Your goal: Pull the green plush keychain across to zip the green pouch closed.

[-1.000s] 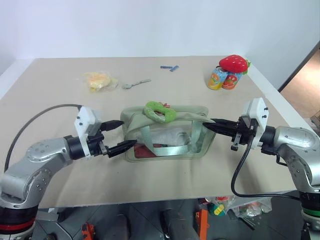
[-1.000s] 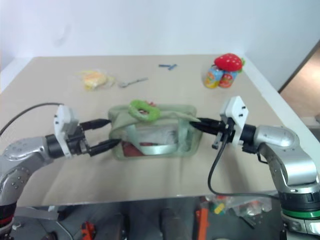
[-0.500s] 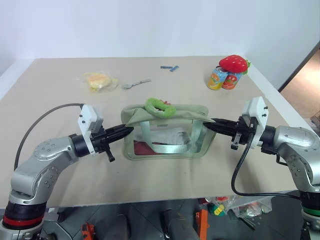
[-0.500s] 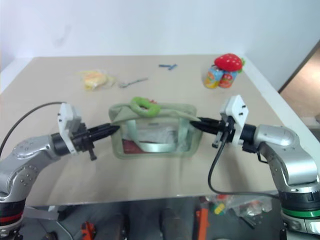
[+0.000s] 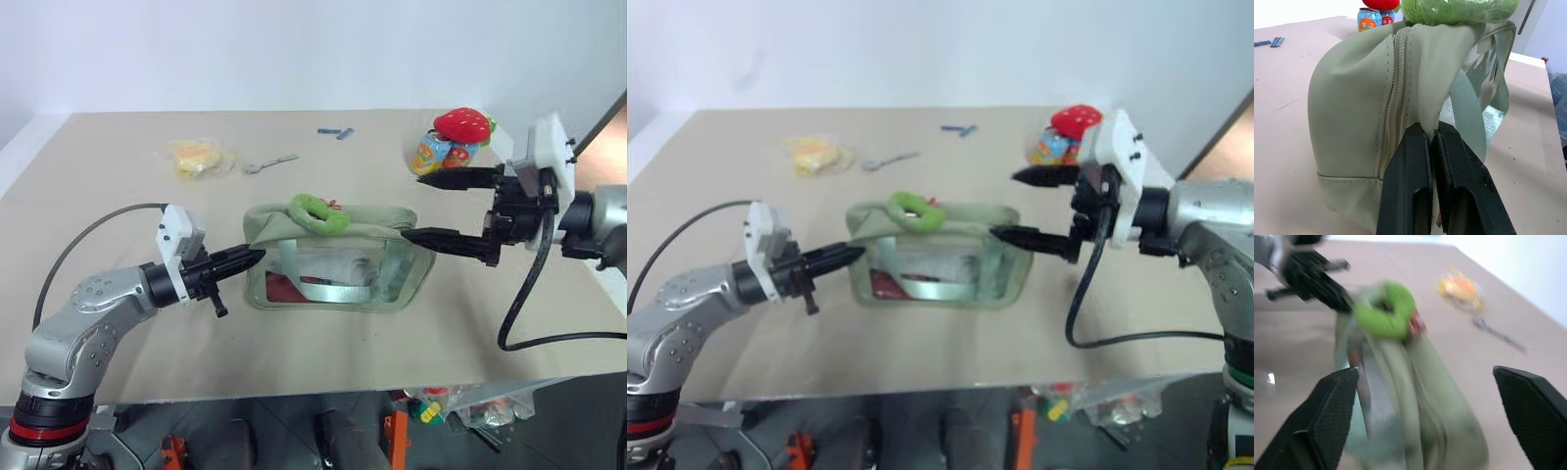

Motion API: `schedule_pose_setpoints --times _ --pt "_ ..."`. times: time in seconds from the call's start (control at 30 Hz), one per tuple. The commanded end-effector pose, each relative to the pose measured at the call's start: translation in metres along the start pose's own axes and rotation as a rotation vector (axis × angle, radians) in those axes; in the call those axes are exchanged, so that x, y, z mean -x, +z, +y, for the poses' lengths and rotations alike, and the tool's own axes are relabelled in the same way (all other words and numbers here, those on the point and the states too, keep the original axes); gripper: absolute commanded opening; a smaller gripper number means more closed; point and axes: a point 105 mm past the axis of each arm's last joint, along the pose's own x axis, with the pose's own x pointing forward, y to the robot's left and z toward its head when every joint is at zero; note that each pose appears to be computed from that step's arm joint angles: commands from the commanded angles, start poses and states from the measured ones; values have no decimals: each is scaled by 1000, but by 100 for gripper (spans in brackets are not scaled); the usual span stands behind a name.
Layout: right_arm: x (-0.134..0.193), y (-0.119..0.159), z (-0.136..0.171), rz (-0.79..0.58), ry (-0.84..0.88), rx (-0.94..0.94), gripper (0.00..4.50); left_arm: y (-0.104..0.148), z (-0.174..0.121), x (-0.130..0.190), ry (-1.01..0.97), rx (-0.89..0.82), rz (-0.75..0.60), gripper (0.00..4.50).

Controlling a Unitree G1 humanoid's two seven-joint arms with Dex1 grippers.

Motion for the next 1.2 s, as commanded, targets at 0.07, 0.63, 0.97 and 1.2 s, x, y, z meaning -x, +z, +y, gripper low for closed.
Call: schedule_pose_setpoints --times 0.07,0.63,0.97,1.2 --pt "-39 16 24 -116 88 94 447 4 -9 -5 -33 -10 -12 0" --pt "-62 -18 24 -93 79 107 262 7 -6 -6 16 -29 -24 0" --pt "-61 -18 23 -116 56 86 2 5 -4 -8 12 -28 -16 0" --pt "-45 9 1 -211 -46 170 2 11 6 -14 66 -62 -43 0"
